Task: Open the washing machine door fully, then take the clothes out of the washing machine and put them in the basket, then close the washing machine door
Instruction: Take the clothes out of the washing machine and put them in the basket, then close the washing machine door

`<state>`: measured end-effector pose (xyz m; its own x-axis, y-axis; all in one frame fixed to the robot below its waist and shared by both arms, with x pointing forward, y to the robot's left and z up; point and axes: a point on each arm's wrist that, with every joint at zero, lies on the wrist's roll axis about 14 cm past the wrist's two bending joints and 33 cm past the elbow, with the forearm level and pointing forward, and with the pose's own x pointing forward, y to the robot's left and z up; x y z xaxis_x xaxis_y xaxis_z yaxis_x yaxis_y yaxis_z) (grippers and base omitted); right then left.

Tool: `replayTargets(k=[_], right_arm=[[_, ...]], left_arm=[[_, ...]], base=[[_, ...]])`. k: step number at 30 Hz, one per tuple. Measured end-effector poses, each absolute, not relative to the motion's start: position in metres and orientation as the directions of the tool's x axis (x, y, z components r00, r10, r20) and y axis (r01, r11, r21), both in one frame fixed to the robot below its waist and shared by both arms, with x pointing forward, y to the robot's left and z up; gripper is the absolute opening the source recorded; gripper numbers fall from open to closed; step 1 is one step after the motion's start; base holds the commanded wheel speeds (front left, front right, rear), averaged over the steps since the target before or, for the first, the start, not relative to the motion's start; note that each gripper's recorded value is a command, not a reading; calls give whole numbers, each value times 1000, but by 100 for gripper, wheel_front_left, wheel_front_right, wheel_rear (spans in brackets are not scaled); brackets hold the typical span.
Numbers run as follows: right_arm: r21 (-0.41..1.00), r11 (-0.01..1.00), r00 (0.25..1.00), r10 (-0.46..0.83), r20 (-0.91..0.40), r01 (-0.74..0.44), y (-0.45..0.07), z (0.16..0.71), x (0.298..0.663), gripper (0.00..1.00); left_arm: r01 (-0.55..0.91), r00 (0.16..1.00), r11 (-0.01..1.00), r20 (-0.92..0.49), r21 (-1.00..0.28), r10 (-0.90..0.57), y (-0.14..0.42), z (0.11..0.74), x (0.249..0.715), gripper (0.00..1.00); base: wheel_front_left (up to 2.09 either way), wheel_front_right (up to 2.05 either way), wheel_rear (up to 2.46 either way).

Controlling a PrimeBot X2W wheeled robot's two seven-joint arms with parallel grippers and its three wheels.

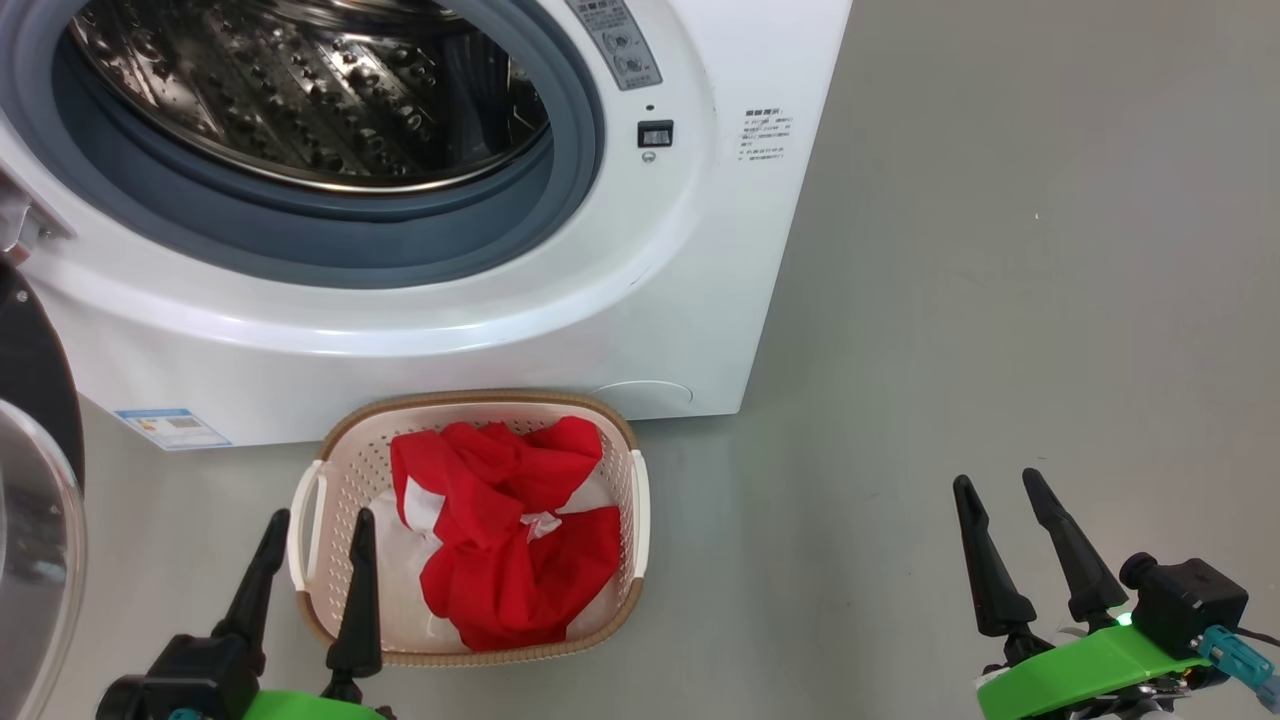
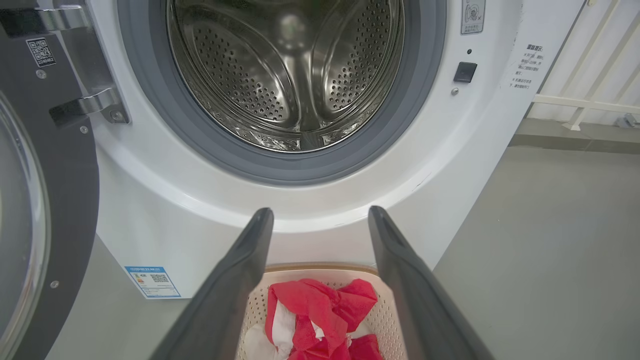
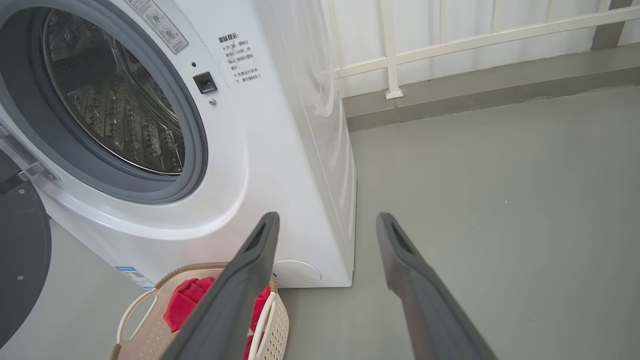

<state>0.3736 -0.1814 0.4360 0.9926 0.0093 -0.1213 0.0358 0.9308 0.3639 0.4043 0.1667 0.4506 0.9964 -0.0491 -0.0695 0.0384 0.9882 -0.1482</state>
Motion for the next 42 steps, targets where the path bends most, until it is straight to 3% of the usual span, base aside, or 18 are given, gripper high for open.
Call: replayTargets(k=[19, 42], right_arm=[[365, 931, 992, 12, -122, 34, -180, 436, 374, 100], [366, 930, 993, 19, -116, 25, -178, 438, 374, 100]], left_arm=[[37, 997, 986, -61, -164, -47, 167, 453, 405, 100], [35, 997, 986, -55, -162, -45, 167, 456, 404, 100]], base=[[-5, 5, 0], [-87, 87, 0]])
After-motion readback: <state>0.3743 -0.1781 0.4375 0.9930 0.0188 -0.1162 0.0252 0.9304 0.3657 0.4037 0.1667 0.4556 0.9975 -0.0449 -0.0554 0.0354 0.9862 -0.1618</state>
